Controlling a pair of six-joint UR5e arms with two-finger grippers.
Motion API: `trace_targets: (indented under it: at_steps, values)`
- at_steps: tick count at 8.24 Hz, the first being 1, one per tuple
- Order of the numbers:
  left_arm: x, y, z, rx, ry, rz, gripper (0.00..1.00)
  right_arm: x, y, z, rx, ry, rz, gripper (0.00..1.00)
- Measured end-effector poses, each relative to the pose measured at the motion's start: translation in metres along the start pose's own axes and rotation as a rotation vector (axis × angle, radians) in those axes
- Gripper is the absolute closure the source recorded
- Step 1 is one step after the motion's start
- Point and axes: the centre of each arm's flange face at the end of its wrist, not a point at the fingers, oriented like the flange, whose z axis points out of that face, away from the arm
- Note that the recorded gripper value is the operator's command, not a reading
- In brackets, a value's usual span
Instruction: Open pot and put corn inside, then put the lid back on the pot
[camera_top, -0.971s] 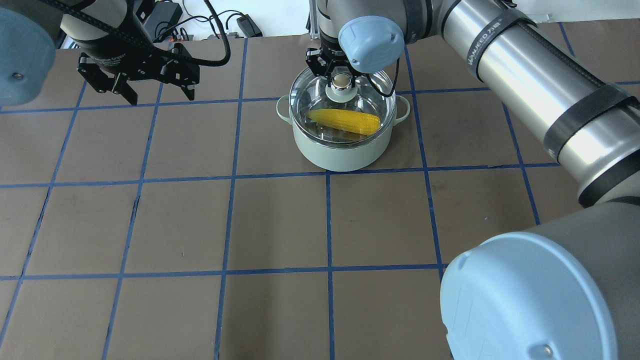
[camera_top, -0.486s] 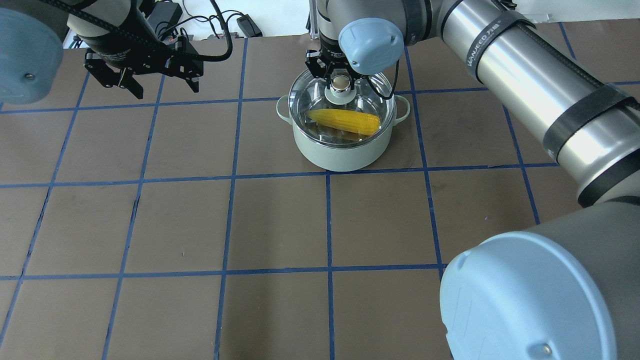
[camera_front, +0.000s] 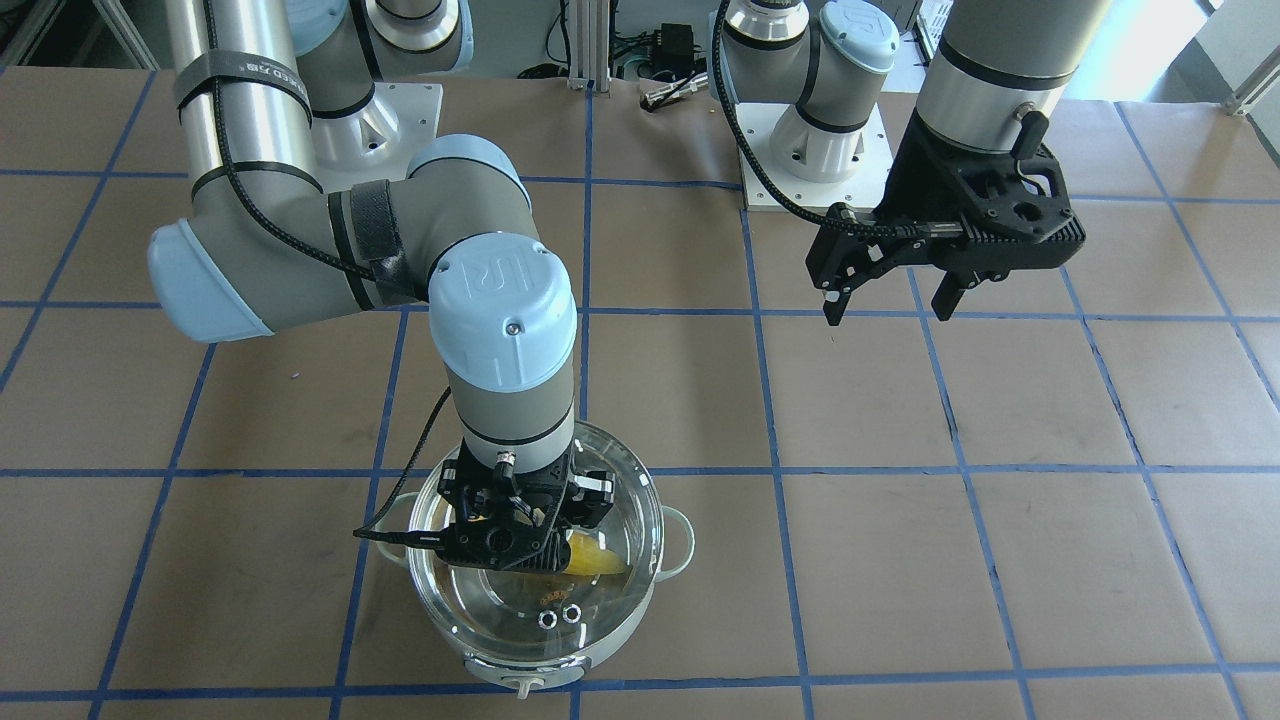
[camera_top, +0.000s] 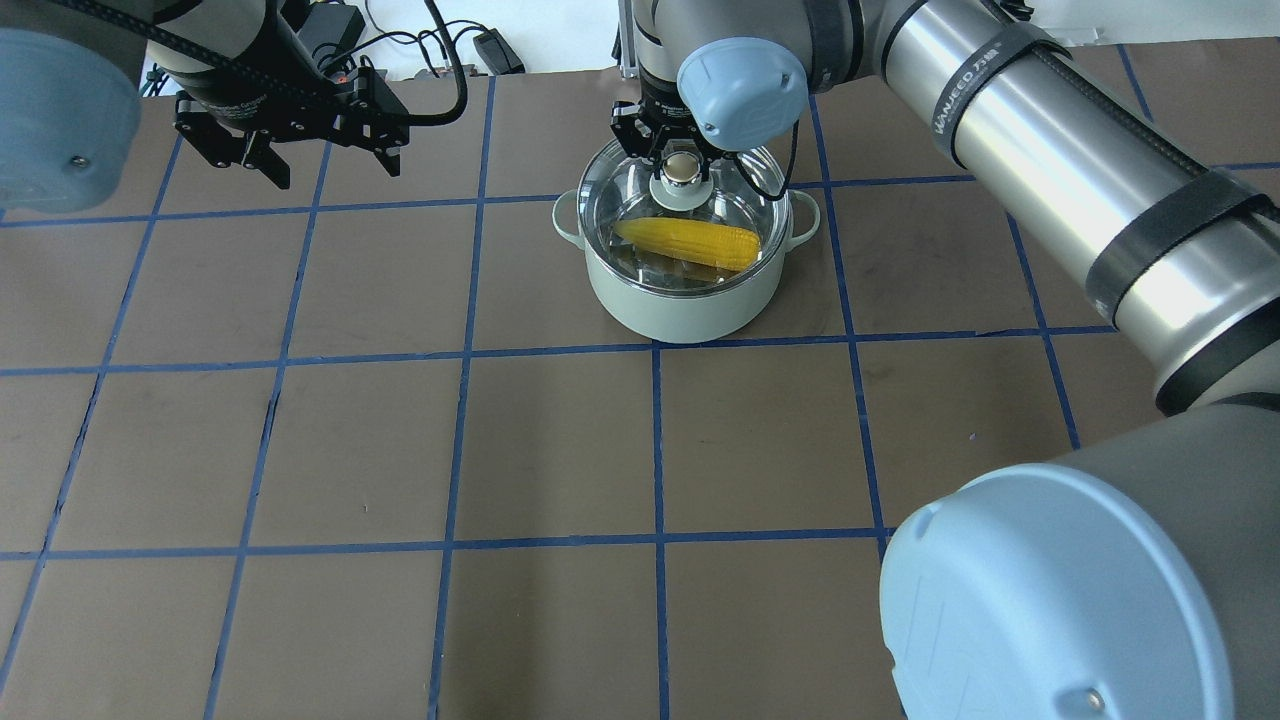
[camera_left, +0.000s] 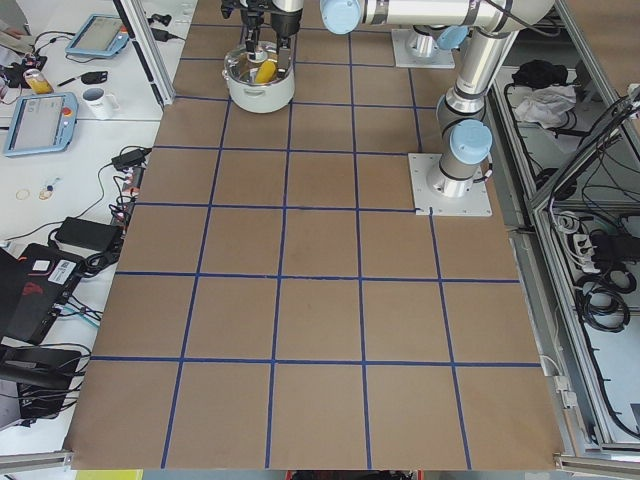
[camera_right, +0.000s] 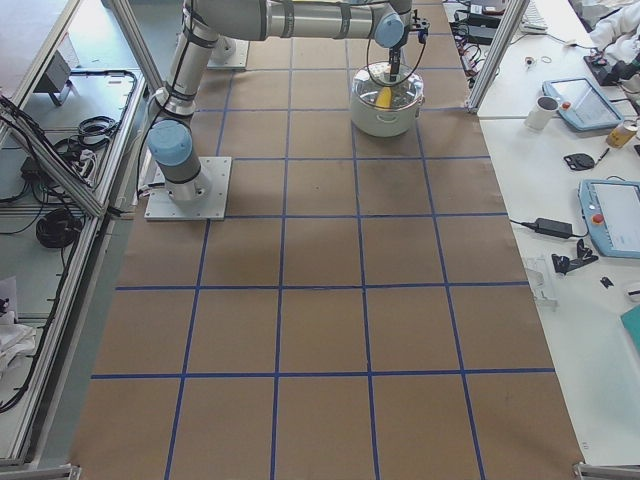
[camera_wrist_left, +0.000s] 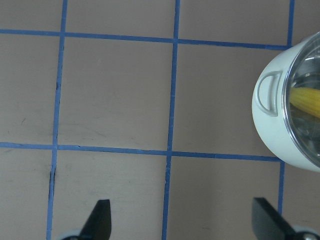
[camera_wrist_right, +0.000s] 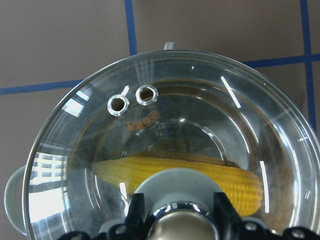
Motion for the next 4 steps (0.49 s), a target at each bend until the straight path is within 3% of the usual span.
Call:
trace_targets:
  at_steps: [4]
  values:
    - [0.0000,-0.0007,0.0045,-0.006,-0.001,-0.001,0.00,0.0016,0.0032,0.0029,-0.007,0.007,0.003,0.63]
